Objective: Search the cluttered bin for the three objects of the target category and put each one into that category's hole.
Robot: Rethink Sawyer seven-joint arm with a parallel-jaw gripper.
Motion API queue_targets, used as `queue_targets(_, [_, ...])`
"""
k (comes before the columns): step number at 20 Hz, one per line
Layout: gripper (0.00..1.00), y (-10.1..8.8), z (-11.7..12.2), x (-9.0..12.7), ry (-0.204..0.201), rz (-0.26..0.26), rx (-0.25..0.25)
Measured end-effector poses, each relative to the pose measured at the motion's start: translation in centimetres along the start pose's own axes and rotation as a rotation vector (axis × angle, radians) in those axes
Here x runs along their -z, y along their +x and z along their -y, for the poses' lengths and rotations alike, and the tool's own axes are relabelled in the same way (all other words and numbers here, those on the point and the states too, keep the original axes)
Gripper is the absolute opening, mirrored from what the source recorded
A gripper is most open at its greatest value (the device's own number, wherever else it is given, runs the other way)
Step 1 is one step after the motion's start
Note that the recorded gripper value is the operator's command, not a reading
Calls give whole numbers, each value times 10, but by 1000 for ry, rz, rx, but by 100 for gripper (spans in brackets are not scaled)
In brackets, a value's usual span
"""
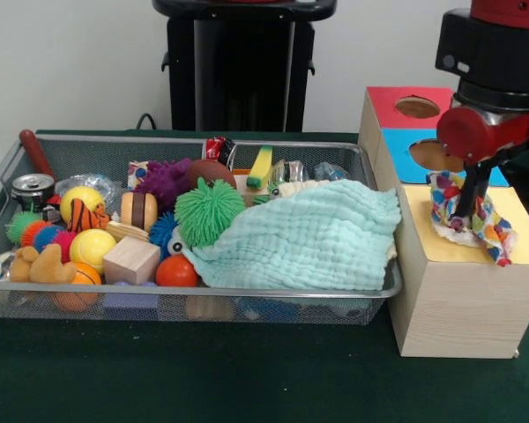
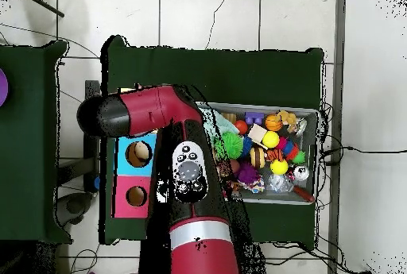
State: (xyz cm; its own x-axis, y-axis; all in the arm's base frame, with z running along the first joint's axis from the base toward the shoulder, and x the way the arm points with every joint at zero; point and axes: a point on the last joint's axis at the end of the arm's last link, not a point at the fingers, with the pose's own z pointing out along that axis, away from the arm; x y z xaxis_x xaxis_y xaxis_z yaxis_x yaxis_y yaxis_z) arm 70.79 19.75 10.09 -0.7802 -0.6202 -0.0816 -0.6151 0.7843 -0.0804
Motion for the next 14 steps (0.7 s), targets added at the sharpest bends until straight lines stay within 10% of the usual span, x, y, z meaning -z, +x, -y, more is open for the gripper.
queue_targets(14, [0,7,4,-32,-90,-8,-62])
